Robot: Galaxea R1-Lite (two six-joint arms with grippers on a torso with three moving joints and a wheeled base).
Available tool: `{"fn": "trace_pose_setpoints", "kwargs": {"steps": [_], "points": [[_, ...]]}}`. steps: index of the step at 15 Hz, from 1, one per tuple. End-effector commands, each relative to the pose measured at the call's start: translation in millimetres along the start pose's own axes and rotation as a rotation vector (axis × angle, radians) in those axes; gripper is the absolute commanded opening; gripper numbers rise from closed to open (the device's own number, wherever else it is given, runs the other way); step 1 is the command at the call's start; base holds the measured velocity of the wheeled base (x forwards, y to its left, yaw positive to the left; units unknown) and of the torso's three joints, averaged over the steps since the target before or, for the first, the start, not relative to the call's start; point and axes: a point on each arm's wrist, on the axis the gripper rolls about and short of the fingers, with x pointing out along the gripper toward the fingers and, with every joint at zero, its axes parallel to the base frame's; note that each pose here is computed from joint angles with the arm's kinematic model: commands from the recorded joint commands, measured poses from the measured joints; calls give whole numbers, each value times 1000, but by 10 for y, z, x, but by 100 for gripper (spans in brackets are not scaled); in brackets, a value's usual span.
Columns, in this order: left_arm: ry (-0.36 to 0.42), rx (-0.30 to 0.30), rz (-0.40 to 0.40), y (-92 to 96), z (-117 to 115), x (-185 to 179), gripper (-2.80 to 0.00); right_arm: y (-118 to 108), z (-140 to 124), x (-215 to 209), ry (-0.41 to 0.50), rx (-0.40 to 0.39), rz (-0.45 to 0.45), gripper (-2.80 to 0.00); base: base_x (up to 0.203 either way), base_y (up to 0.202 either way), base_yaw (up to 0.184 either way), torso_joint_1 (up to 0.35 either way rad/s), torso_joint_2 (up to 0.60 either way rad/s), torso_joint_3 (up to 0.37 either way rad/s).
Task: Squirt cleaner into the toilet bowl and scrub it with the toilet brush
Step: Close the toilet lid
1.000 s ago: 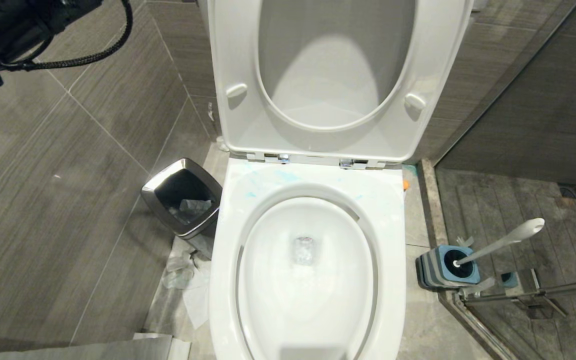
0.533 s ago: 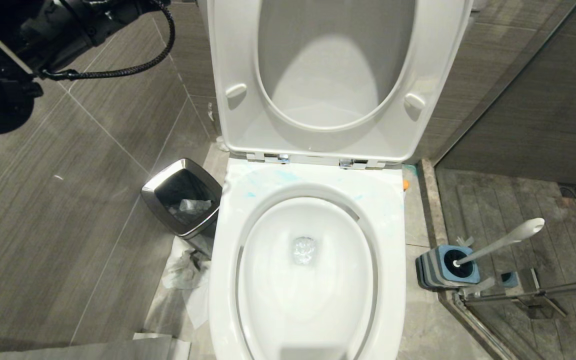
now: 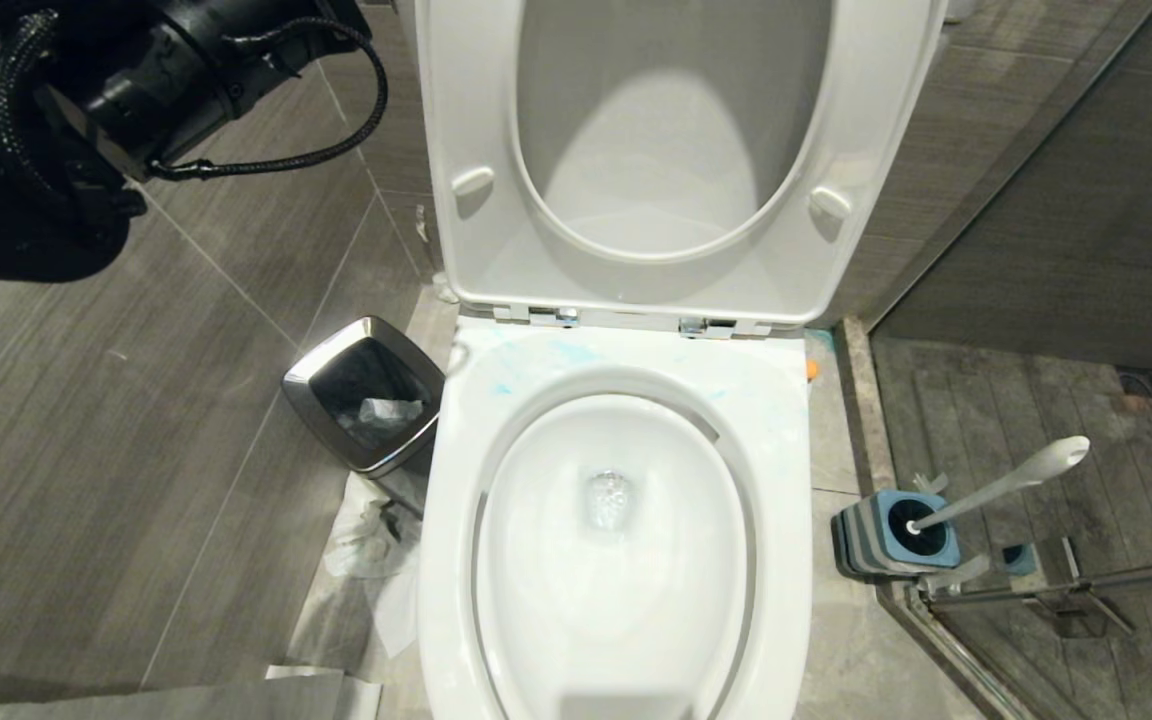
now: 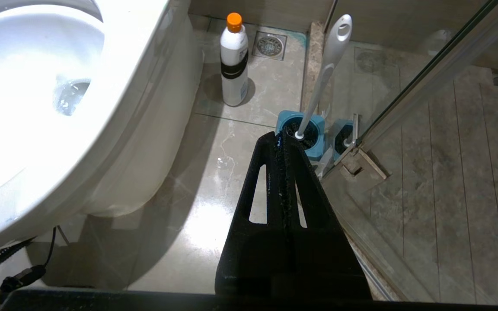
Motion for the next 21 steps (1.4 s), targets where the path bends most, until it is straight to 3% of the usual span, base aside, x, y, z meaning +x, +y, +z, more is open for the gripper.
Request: {"fn": "trace_pose_setpoints", "kwargs": {"steps": [1,8,14,21], "points": [[13,-11,-9,-11,-88,38,-280,1,-68,16,24,-1,0,-280,0,0,0,0,0,0],[26,6,-14,7,-333,141,-280,1,-68,16,24,-1,0,-280,0,0,0,0,0,0],[27,2,-22,30,-383,183,-280,1,-68,16,24,-1,0,-280,0,0,0,0,0,0],[78,-84,-203,-75,-342,67,-280,1,-68,16,24,-1,0,-280,0,0,0,0,0,0]]}}
